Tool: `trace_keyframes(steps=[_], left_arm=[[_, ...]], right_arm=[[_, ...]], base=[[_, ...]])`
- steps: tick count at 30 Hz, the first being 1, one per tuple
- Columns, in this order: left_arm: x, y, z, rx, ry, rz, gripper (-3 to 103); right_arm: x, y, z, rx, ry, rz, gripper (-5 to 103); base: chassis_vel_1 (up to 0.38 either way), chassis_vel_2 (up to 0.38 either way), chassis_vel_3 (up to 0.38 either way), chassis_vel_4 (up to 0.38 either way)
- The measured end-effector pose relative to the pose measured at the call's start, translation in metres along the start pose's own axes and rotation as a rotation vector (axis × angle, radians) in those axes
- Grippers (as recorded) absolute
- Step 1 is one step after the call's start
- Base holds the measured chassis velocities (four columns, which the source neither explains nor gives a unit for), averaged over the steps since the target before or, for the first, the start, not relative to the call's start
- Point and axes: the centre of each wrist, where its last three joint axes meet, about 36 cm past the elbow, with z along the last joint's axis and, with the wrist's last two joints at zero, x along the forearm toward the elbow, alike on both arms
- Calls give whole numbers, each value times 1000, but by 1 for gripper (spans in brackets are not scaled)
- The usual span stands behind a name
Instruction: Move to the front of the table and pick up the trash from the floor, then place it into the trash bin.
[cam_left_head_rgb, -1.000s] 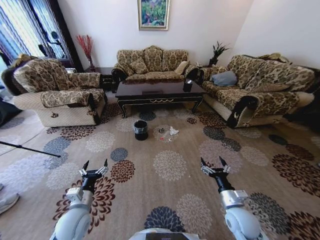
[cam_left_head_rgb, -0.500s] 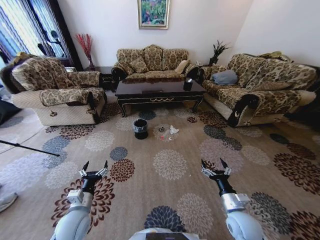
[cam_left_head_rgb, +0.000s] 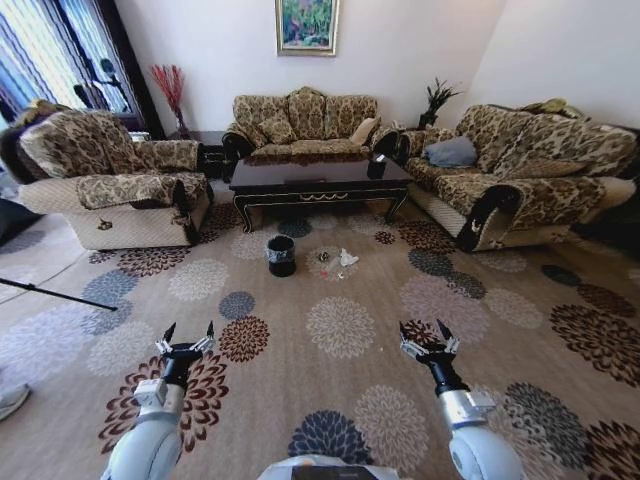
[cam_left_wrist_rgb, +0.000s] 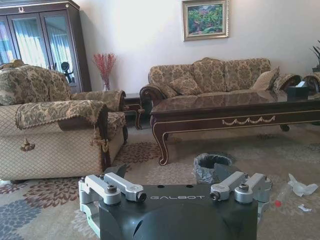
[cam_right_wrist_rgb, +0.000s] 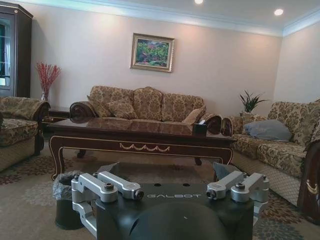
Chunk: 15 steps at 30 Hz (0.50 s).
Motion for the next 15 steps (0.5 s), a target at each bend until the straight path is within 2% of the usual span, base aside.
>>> trace_keyframes(steps=[15], left_arm=[[0, 2, 3, 6, 6, -18, 100]], right_arm=[[2, 5, 0, 4, -2, -12, 100]], base=[[0, 0, 0, 0]])
